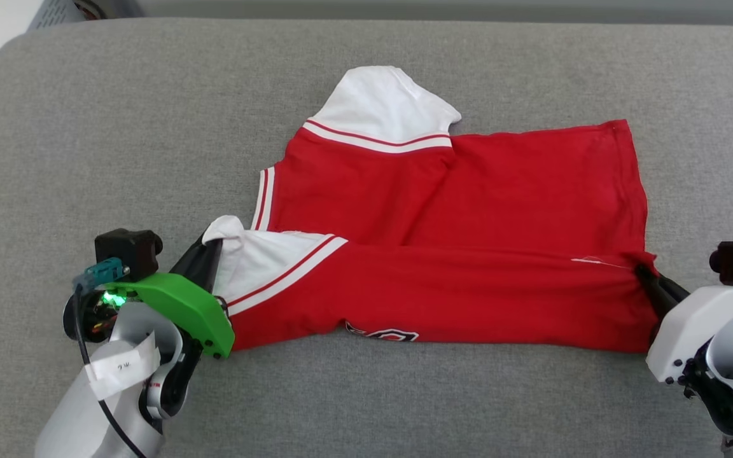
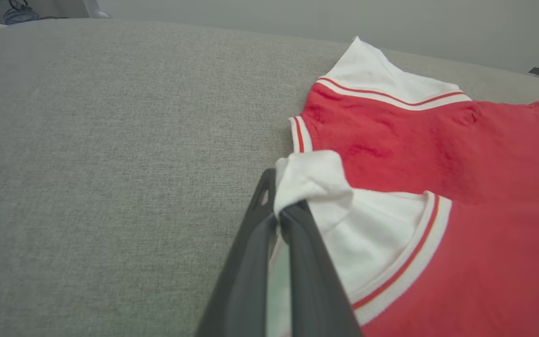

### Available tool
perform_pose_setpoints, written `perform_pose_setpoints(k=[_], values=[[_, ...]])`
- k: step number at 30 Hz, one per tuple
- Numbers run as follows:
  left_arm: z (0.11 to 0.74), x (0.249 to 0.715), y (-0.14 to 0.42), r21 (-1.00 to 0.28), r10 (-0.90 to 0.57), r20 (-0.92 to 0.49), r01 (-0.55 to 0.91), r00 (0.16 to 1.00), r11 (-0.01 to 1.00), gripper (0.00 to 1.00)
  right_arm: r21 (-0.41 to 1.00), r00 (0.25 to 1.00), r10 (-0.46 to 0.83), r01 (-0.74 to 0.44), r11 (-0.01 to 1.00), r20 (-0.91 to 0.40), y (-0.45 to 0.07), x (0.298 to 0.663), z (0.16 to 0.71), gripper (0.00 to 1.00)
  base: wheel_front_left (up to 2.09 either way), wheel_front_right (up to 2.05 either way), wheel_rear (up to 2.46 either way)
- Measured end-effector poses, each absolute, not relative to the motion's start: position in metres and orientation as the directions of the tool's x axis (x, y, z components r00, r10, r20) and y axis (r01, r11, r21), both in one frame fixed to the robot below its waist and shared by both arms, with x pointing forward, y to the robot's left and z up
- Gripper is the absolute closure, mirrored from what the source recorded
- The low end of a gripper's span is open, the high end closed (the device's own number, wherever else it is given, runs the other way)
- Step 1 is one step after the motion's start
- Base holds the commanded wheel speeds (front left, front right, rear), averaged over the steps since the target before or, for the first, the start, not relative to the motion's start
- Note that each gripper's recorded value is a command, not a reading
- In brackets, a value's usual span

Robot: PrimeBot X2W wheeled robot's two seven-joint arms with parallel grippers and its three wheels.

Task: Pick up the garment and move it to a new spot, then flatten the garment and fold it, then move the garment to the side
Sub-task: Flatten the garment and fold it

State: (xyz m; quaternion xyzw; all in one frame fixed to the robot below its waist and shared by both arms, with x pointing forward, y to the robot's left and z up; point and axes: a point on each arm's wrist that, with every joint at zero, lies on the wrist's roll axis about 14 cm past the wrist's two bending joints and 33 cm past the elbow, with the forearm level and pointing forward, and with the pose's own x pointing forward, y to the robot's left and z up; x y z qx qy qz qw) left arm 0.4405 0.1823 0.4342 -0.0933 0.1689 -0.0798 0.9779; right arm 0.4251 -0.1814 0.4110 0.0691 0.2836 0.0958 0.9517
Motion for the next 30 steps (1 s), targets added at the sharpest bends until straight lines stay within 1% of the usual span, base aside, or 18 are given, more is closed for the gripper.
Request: perform_pose_setpoints(k=[4,6,8,9,10,11,12,13,14,17,18,20,22,27,30], values=[[0.4,0.442,0.178,-0.224,-0.216,-0.416,0.131,0.883,0.966,1.0,0.192,0.779,0.229,-0.142,0.971,-0.584,-0.178,0.425,0.384,1.0,0.0,0.0,0.0],[0.382,0.436,0.173,-0.239,-0.235,-0.469,0.134,0.851,0.962,1.0,0.19,0.772,0.23,-0.144,0.971,-0.593,-0.178,0.426,0.377,1.0,0.0,0.0,0.0],[0.375,0.434,0.168,-0.255,-0.252,-0.487,0.14,0.836,0.957,1.0,0.189,0.768,0.229,-0.142,0.972,-0.598,-0.179,0.427,0.372,1.0,0.0,0.0,0.0],[0.375,0.435,0.167,-0.262,-0.26,-0.487,0.145,0.834,0.954,1.0,0.193,0.768,0.231,-0.142,0.971,-0.598,-0.178,0.426,0.371,0.91,0.0,0.0,0.0],[0.375,0.435,0.166,-0.267,-0.266,-0.486,0.148,0.832,0.952,1.0,0.196,0.77,0.232,-0.141,0.971,-0.595,-0.178,0.426,0.37,0.64,0.0,0.0,0.0],[0.376,0.435,0.166,-0.272,-0.268,-0.485,0.148,0.832,0.951,1.0,0.194,0.777,0.233,-0.145,0.97,-0.585,-0.177,0.426,0.371,0.06,0.0,0.0,0.0],[0.376,0.434,0.166,-0.278,-0.266,-0.485,0.142,0.833,0.95,0.82,0.194,0.786,0.234,-0.147,0.97,-0.573,-0.177,0.427,0.372,0.0,0.0,0.0,0.0],[0.377,0.434,0.165,-0.285,-0.267,-0.484,0.138,0.833,0.948,0.24,0.208,0.796,0.239,-0.145,0.967,-0.557,-0.175,0.428,0.375,0.0,0.0,0.0,0.0],[0.379,0.433,0.165,-0.293,-0.267,-0.478,0.134,0.837,0.947,0.0,0.215,0.812,0.241,-0.145,0.966,-0.531,-0.175,0.43,0.38,0.0,0.0,0.0,0.0],[0.39,0.435,0.17,-0.293,-0.241,-0.447,0.114,0.862,0.949,0.0,0.229,0.874,0.231,-0.143,0.963,-0.426,-0.174,0.437,0.399,0.0,0.0,0.0,0.0],[0.394,0.436,0.174,-0.288,-0.222,-0.433,0.099,0.874,0.953,0.0,0.232,0.908,0.216,-0.138,0.963,-0.36,-0.176,0.441,0.411,0.0,0.0,0.0,0.0],[0.405,0.437,0.184,-0.276,-0.187,-0.405,0.075,0.895,0.958,0.0,0.216,0.944,0.196,-0.14,0.966,-0.265,-0.179,0.444,0.43,0.0,0.0,0.0,0.0],[0.413,0.435,0.191,-0.272,-0.169,-0.385,0.063,0.907,0.96,0.0,0.206,0.961,0.181,-0.138,0.969,-0.208,-0.181,0.442,0.441,0.0,0.0,0.0,0.0],[0.433,0.428,0.218,-0.233,-0.107,-0.367,0.02,0.924,0.972,0.0,0.156,0.982,0.152,-0.133,0.979,-0.116,-0.183,0.433,0.465,0.0,0.0,0.0,0.0],[0.448,0.426,0.229,-0.228,-0.1,-0.37,0.015,0.923,0.974,0.0,0.149,0.988,0.136,-0.124,0.981,-0.073,-0.183,0.427,0.48,0.0,0.0,0.0,0.0]])
